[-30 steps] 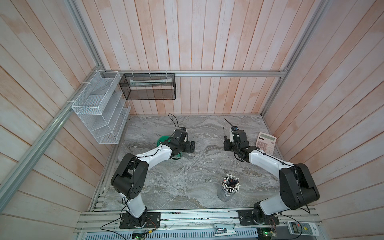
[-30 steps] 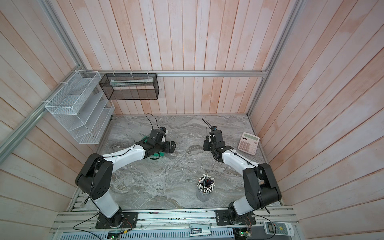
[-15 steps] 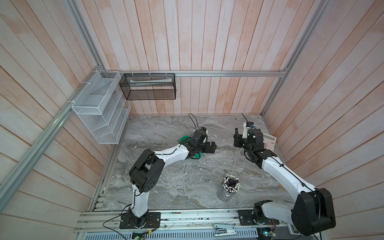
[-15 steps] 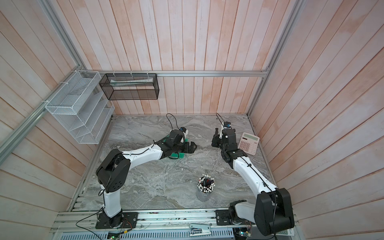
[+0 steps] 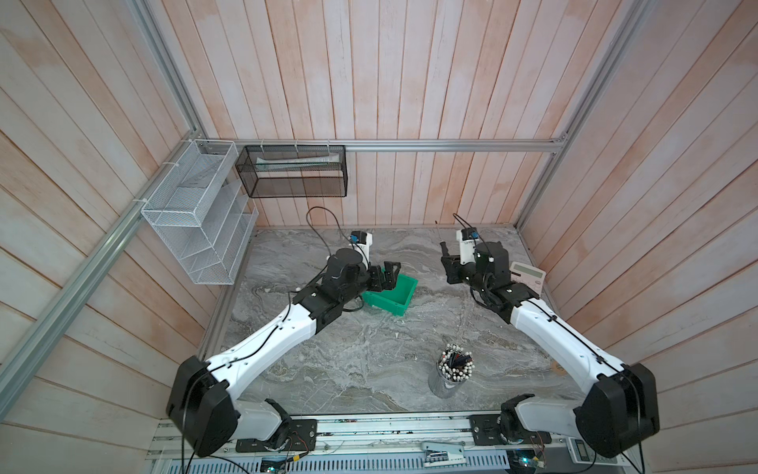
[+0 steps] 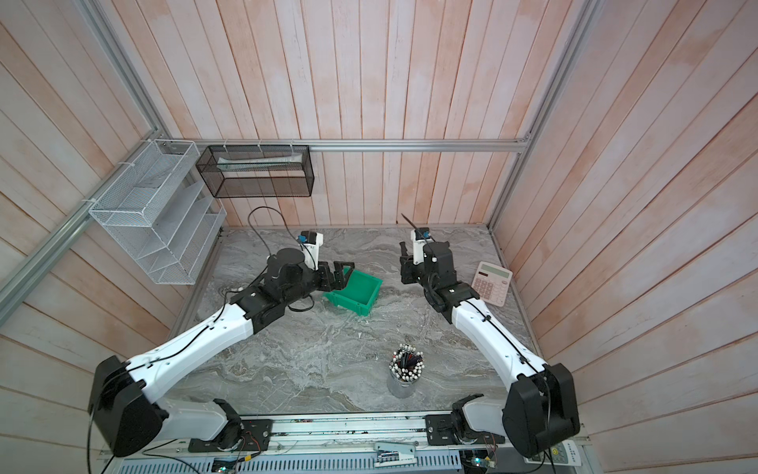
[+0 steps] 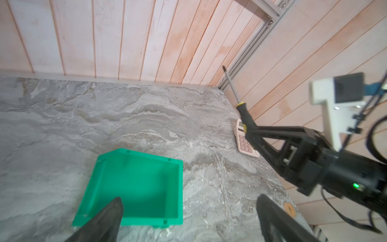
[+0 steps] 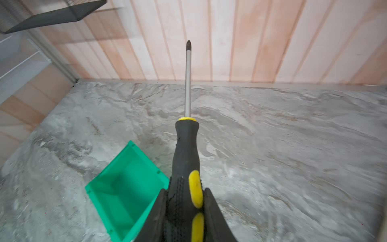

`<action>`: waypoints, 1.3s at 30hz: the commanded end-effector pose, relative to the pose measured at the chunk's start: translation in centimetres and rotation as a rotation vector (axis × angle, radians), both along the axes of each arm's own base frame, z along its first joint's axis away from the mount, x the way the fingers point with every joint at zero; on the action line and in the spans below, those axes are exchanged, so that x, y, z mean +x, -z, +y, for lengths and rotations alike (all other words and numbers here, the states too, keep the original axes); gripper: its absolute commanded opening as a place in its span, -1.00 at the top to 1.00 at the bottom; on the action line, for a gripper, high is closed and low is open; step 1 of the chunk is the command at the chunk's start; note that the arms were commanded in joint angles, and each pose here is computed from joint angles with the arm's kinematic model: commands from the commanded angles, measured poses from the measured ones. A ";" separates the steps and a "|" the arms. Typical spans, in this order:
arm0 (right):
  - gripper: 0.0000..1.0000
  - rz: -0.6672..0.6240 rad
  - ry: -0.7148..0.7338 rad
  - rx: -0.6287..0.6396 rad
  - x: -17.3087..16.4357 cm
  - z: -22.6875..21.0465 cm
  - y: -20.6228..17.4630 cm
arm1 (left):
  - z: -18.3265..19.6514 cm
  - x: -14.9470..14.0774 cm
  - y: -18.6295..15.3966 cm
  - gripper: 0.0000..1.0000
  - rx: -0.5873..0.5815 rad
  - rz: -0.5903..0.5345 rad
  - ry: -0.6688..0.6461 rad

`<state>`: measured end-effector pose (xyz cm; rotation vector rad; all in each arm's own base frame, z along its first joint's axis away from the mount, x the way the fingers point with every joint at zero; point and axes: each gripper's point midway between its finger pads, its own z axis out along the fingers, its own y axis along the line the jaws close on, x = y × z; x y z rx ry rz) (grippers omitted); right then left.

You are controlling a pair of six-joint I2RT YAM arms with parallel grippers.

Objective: Put the screwdriver in the bin
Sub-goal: Place the screwdriver into the bin.

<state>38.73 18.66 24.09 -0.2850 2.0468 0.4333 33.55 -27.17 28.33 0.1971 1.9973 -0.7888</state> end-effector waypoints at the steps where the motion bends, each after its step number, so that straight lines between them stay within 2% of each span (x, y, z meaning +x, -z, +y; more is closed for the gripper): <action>1: 0.80 0.045 -0.156 -0.089 -0.9 4.4 1.9 | 1.7 -2.2 4.6 -1.00 0.049 0.101 -0.014; 4: 0.81 0.115 -0.234 -0.144 -1.5 7.8 4.5 | 3.6 -3.9 6.0 -1.00 0.013 0.127 -0.036; 7: 0.80 0.162 -0.253 -0.161 -1.8 9.6 6.6 | 4.6 -4.9 7.2 -1.00 -0.018 0.145 -0.048; 11: 0.81 0.229 -0.280 -0.145 -2.5 10.4 8.8 | 5.5 -5.6 9.0 -1.00 -0.013 0.172 -0.067; 18: 0.81 0.334 -0.297 -0.223 -2.3 10.6 12.6 | 5.4 -5.6 9.9 -1.00 -0.021 0.182 -0.068; 29: 0.80 0.389 -0.288 -0.293 -2.8 9.9 13.9 | 5.2 -4.9 10.3 -1.00 0.003 0.189 -0.069; 33: 0.80 0.355 -0.303 -0.284 -2.8 10.3 12.8 | 5.1 -4.8 10.6 -1.00 -0.002 0.194 -0.074; 39: 0.79 0.373 -0.333 -0.301 -3.6 10.6 13.2 | 5.0 -4.7 11.1 -1.00 0.000 0.207 -0.071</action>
